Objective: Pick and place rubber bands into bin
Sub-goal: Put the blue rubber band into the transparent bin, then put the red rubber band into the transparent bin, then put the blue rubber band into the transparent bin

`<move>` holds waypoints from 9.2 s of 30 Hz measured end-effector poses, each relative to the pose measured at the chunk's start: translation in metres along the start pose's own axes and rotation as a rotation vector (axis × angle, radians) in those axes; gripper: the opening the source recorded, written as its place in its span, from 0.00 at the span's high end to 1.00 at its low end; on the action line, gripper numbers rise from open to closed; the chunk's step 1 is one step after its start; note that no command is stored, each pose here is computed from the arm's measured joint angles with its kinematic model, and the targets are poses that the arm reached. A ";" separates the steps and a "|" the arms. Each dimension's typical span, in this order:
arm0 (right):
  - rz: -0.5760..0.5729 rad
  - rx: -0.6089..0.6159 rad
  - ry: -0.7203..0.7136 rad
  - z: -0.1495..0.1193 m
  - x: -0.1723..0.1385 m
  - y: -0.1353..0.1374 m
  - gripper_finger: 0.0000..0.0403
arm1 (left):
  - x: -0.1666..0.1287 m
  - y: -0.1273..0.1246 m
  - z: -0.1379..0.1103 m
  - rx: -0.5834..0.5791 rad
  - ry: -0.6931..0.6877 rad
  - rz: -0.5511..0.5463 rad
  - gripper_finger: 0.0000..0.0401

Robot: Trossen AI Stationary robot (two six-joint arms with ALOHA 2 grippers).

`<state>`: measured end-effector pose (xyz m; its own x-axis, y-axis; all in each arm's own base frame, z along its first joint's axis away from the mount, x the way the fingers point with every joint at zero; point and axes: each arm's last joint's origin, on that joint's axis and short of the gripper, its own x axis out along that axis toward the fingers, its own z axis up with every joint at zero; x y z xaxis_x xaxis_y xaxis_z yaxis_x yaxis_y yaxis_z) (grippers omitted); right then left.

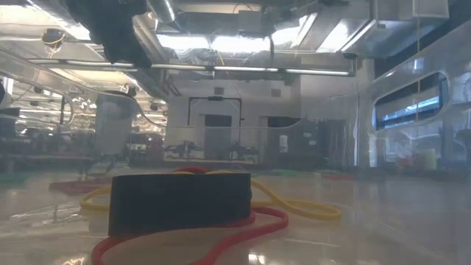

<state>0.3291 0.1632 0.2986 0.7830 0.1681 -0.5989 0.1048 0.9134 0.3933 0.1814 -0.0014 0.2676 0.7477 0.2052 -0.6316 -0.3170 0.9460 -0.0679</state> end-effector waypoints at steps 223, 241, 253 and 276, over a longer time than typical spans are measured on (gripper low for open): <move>-0.803 0.413 0.163 -0.046 -0.043 -0.177 1.00 | 0.043 0.009 -0.008 0.056 0.135 -0.159 1.00; -1.056 0.824 0.478 -0.090 -0.039 -0.263 0.72 | 0.030 0.017 -0.013 0.110 0.086 -0.161 0.99; -1.014 0.871 0.362 -0.121 -0.032 -0.285 0.78 | 0.030 0.017 -0.013 0.109 0.085 -0.157 1.00; -0.851 0.448 0.111 -0.051 -0.104 -0.148 1.00 | 0.030 0.015 -0.010 -0.182 0.080 -0.159 1.00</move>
<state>0.2013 0.0294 0.2669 0.2771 -0.4292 -0.8597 0.8519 0.5235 0.0132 0.1934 0.0168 0.2396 0.7504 0.0300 -0.6603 -0.3043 0.9025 -0.3049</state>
